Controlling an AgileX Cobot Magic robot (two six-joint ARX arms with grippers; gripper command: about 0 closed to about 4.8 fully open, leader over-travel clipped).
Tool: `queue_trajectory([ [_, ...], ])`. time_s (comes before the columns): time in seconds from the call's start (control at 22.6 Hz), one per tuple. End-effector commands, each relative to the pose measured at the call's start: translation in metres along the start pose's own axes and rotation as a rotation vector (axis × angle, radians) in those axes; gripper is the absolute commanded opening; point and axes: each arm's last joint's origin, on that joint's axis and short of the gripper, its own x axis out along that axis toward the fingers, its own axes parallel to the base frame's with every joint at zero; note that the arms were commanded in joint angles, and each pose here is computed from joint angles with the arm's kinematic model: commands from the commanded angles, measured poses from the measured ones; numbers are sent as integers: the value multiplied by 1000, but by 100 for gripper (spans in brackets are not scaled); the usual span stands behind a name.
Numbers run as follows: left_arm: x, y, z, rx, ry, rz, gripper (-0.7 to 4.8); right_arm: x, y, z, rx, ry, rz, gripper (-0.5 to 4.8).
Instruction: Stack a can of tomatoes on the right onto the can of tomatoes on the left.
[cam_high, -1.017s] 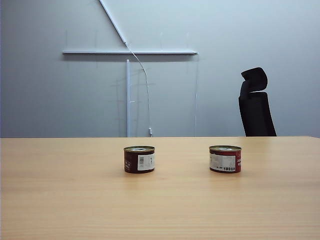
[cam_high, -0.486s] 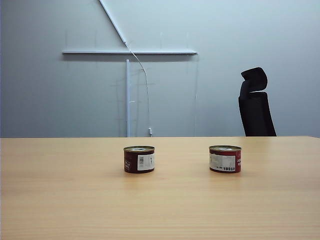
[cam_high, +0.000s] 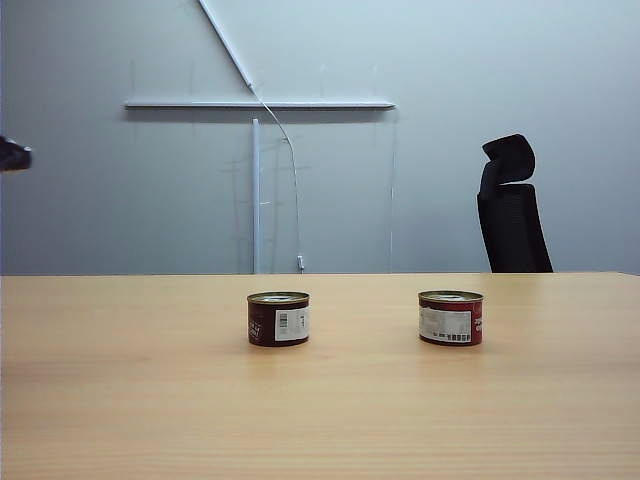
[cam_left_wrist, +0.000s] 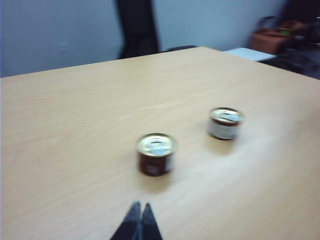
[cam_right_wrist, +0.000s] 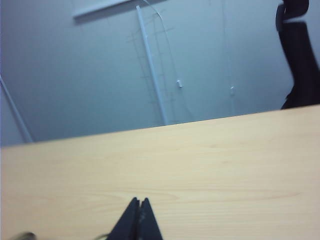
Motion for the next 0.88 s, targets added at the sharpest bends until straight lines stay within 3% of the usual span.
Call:
queue_trajectory([
  [0.04, 1, -6, 1, 9, 3, -60, -2, -1, 4, 12, 43, -50, 24, -9],
  [0.22, 5, -6, -4, 5, 64, -62, -2, 0, 6, 21, 0, -51, 12, -9],
  [0.35, 7, -6, -8, 2, 109, -63, -2, 5, 5, 20, 3, -1, 7, -8],
  [0.44, 8, -6, -9, 2, 120, -63, -2, 12, 5, 17, 14, 77, 45, 21],
  [0.49, 8, -6, -9, 2, 120, -63, -2, 16, 5, 16, 21, 113, 48, 58],
  [0.53, 8, -6, -9, 1, 122, -62, -2, 23, 4, 15, 34, 176, 52, 175],
  [0.57, 8, -6, -10, 1, 130, -63, -2, 31, 3, 15, 45, 227, 57, 253],
  [0.71, 10, -6, -12, -1, 160, -63, -2, 46, 5, 19, 14, 291, 87, 398],
  [0.75, 10, -6, -13, -2, 171, -63, -2, 54, 6, 19, -11, 314, 103, 479],
  [0.88, 12, -6, -16, -4, 204, -64, -2, 74, 14, 15, -139, 391, 181, 479],
])
